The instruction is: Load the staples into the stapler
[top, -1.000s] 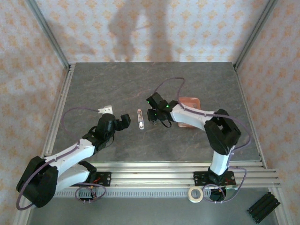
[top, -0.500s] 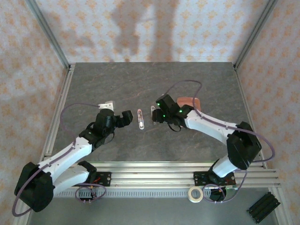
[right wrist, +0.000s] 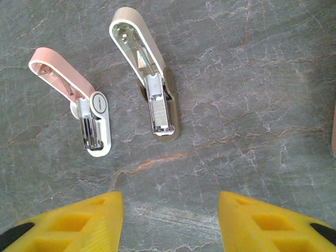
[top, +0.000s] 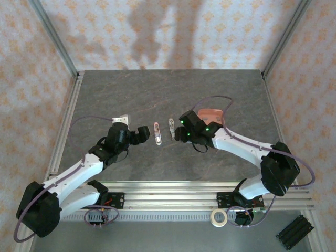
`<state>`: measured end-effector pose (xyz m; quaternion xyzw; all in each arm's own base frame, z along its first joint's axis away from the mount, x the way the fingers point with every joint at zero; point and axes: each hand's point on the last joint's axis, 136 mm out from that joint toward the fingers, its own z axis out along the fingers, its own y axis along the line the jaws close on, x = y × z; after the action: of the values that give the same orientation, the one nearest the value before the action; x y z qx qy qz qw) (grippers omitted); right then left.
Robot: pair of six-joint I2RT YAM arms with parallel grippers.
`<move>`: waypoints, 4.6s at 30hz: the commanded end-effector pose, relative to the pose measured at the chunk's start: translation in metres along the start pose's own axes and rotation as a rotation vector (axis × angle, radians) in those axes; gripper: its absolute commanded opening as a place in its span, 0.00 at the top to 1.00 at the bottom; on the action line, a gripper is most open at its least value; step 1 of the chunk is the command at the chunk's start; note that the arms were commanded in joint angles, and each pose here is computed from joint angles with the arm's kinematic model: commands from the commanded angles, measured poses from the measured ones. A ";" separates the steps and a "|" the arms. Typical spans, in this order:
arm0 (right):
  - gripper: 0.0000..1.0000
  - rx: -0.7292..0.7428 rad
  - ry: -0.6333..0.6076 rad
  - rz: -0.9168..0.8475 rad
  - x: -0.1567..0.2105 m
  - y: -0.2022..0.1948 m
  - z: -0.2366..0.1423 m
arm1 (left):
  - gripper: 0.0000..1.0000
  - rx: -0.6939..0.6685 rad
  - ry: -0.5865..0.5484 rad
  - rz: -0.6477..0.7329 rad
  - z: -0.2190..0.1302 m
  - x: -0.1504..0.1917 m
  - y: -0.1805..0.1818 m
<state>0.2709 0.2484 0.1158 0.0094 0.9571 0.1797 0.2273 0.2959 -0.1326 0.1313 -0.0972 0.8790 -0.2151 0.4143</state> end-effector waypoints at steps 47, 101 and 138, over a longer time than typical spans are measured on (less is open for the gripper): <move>0.81 0.009 0.229 0.055 -0.007 -0.009 0.107 | 0.03 -0.098 0.058 0.026 0.039 0.013 0.019; 0.56 0.334 0.211 0.294 -0.050 -0.169 0.024 | 0.02 -0.095 0.010 0.033 0.035 -0.009 0.007; 0.59 0.242 0.222 0.550 -0.059 -0.150 0.053 | 0.02 -0.091 0.019 0.075 0.045 -0.010 0.005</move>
<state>0.3513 0.1180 0.0359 0.2372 0.9653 0.0993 0.0464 0.3257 -0.1387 0.0958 -0.0845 0.9039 -0.1654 0.3854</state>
